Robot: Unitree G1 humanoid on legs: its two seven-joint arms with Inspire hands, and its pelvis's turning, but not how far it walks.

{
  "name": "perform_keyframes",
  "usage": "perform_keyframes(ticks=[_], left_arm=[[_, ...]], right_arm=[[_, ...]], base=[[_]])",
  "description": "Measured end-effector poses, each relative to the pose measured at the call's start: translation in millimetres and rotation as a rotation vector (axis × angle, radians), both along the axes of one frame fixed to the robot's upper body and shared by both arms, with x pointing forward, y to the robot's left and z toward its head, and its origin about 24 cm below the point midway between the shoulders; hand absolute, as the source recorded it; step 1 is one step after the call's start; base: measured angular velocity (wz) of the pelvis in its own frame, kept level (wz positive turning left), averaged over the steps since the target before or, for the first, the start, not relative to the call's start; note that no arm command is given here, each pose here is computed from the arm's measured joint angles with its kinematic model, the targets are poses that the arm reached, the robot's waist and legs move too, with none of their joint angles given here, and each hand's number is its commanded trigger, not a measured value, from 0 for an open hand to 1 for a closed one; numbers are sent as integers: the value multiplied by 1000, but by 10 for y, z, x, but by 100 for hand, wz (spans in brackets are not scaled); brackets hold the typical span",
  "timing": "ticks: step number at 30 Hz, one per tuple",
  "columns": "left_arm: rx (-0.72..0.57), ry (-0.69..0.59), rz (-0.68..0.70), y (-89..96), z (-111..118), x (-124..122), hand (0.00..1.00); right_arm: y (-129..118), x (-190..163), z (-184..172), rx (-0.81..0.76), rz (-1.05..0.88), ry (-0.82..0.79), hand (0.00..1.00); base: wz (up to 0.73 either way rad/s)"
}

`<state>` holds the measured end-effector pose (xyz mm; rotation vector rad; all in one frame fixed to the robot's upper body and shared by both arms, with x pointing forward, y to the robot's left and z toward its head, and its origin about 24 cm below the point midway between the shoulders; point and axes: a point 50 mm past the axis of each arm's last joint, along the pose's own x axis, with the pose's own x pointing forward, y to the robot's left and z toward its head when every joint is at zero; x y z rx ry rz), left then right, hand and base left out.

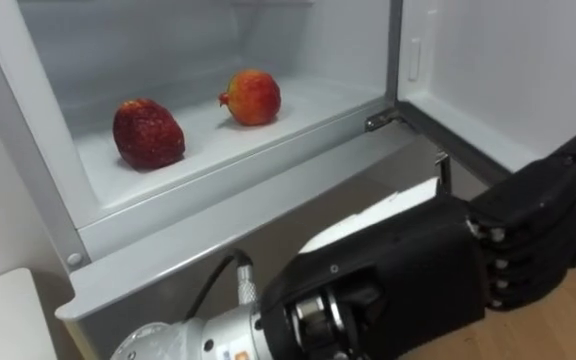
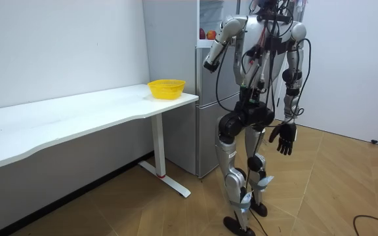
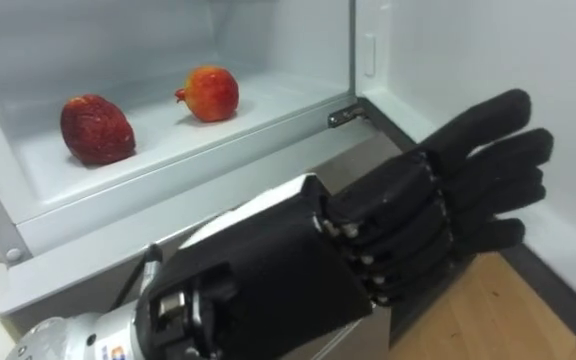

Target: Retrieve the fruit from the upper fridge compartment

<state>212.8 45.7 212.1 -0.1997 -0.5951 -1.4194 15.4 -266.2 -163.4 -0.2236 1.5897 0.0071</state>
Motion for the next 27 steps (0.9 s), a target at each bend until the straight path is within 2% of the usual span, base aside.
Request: perform_keyframes(ticks=[5, 16, 27], left_arm=[[1, 23, -21, -58, -38, 0, 0], [14, 83, 37, -75, -92, 70, 0], [38, 27, -10, -227, 32, 30, 0]], right_arm=[[-11, -32, 3, 2, -24, -1, 0], [-75, -101, 25, -3, -64, 5, 0], [-108, -107, 37, -8, -81, -1, 0]], base=[[-8], [-9], [0]])
